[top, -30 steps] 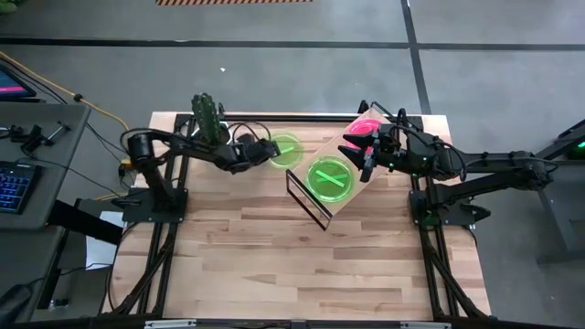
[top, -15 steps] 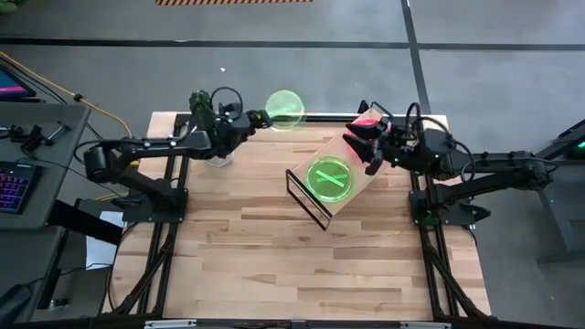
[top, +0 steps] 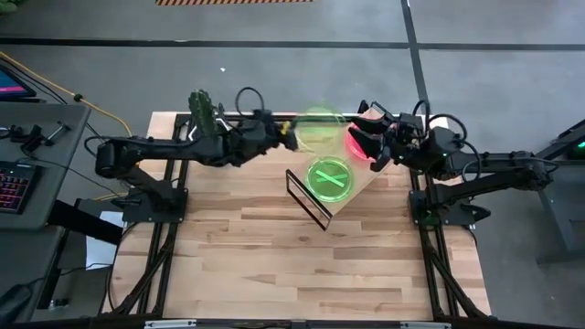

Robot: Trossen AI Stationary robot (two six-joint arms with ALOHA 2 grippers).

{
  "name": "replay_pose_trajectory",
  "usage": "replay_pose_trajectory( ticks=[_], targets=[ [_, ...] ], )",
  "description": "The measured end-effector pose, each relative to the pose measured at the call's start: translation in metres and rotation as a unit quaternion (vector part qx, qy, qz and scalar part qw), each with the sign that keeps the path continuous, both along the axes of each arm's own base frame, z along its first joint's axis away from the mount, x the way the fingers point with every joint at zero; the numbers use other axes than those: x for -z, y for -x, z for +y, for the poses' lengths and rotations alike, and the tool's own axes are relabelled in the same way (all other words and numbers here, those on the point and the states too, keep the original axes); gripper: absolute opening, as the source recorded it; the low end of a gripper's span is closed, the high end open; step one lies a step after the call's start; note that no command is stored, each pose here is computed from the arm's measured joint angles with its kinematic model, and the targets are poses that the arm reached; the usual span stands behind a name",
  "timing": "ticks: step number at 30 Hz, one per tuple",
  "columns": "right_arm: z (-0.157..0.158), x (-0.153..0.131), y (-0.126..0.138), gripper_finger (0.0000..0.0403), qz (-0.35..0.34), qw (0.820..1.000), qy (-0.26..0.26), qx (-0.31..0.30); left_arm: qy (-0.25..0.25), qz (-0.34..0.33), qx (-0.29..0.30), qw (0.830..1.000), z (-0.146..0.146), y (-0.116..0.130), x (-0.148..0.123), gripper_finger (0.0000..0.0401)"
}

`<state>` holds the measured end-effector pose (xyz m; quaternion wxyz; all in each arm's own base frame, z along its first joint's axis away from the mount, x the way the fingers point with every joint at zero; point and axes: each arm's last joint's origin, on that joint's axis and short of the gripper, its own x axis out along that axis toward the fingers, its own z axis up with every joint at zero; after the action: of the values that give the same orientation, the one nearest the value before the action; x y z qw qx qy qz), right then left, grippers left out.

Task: Place and stack plates onto a shelf
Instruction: Stack the green plate on the top of the green plates

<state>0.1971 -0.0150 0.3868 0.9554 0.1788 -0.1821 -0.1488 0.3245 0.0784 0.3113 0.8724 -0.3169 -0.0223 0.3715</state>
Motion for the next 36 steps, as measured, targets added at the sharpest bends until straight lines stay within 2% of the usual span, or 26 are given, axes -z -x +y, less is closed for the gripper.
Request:
replay_pose_trajectory(
  ticks=[4,6,9,13,15,24,31,36],
  targets=[
    [0.0,-0.006,0.002,0.0204,-0.03,1.0,0.007,0.002,-0.032,0.049,0.058,0.997,-0.015,-0.027,-0.014,0.0],
    [0.0,-0.007,0.003,0.0204,-0.038,0.999,0.008,0.003,-0.046,0.095,0.084,0.991,-0.022,-0.04,-0.017,0.0],
    [0.0,-0.008,0.004,0.0204,-0.04,0.999,0.009,0.003,-0.061,0.166,0.126,0.976,-0.029,-0.058,-0.012,0.0],
    [0.0,-0.009,0.006,0.0204,-0.036,0.999,0.02,0.007,-0.08,0.208,0.18,0.958,-0.036,-0.079,-0.006,0.0],
    [0.0,-0.01,0.007,0.0204,-0.036,0.999,0.025,0.009,-0.08,0.223,0.188,0.953,-0.037,-0.085,-0.001,0.0],
    [0.0,-0.01,0.01,0.0204,-0.034,0.999,0.028,0.01,-0.087,0.268,0.164,0.945,-0.031,-0.085,0.008,0.0],
    [0.0,-0.008,0.009,0.0204,-0.025,0.999,0.028,0.01,-0.074,0.313,0.186,0.929,-0.039,-0.077,0.013,0.0],
    [0.0,-0.006,0.008,0.0204,-0.012,0.999,0.028,0.01,-0.092,0.322,0.196,0.922,-0.041,-0.075,0.008,0.0]
  ],
)
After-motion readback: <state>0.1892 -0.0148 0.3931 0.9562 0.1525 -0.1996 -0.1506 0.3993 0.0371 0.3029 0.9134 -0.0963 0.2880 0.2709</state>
